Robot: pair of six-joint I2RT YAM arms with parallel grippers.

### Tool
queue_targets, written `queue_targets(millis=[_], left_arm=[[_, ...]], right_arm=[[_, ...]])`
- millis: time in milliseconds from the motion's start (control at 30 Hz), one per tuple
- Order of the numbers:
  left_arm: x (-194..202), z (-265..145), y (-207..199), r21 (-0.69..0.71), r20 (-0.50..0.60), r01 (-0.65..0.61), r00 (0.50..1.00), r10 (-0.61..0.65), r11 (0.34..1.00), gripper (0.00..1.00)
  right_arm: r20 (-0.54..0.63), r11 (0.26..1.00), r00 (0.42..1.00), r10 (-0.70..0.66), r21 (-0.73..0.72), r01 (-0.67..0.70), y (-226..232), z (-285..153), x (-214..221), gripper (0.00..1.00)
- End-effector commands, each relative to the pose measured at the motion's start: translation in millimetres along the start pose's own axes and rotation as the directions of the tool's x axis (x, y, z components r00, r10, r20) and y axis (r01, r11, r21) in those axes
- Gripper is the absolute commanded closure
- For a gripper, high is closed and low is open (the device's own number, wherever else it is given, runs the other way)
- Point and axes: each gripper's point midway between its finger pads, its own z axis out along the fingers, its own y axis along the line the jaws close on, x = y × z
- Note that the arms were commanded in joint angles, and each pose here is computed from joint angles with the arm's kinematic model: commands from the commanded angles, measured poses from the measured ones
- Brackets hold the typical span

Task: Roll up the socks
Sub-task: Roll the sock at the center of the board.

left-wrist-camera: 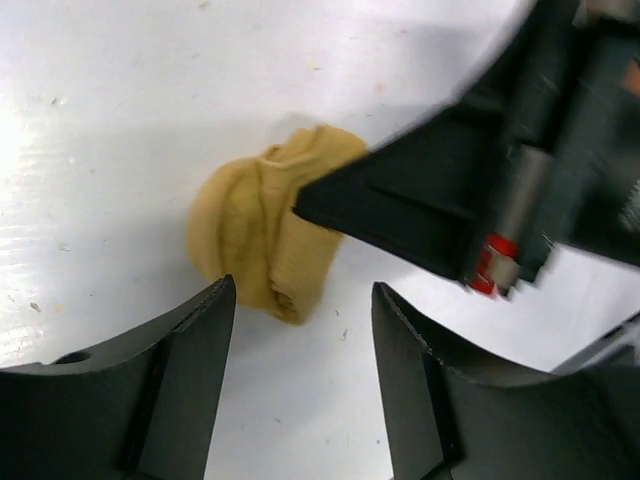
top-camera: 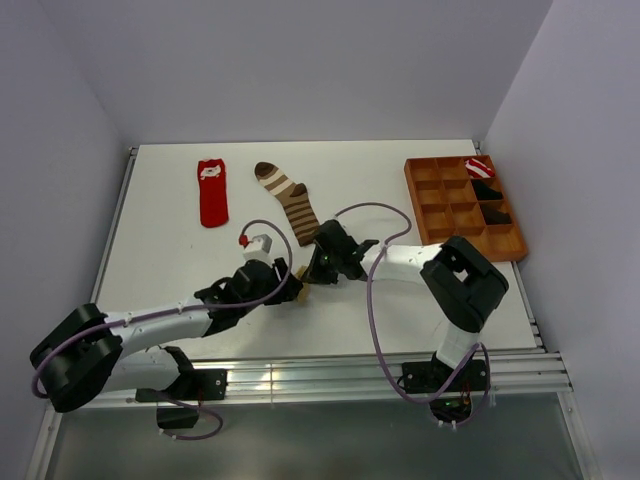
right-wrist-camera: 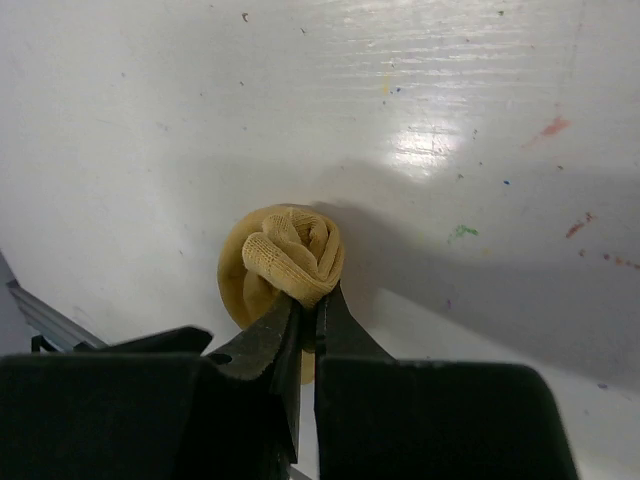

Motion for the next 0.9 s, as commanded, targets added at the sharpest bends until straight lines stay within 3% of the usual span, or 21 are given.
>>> queue_targets(millis=[0,233,633,867], left_arm=[[-31.4,-11.3,-0.9,-0.131,0.167,-0.189,0.963,0.209,0.973,0.4],[-12.5,-11.0,-24.1,-0.148,0.199,-0.43,0.869,0.452,0.891,0.44],[16.2,14.5,-40.5,-0.26,0.165,-0.574,0.766,0.622,0.776,0.45],[29.3,18.6,-47.8,-0.24,0.144,-0.595,0.76,0.634,0.767,0.45]], right_arm=[[-0.025,0.995,0.999,-0.046,0.092,0.049,-4.5,-13.5,1.7,1.0],[-0.052,0.994,0.997,-0.05,0.097,0.055,6.4,-18.8,0.4,1.0],[-0.082,0.992,0.995,-0.055,0.106,0.064,4.8,-14.3,6.4,1.0],[-0.099,0.992,0.994,-0.055,0.106,0.066,2.8,-11.1,11.1,1.0]])
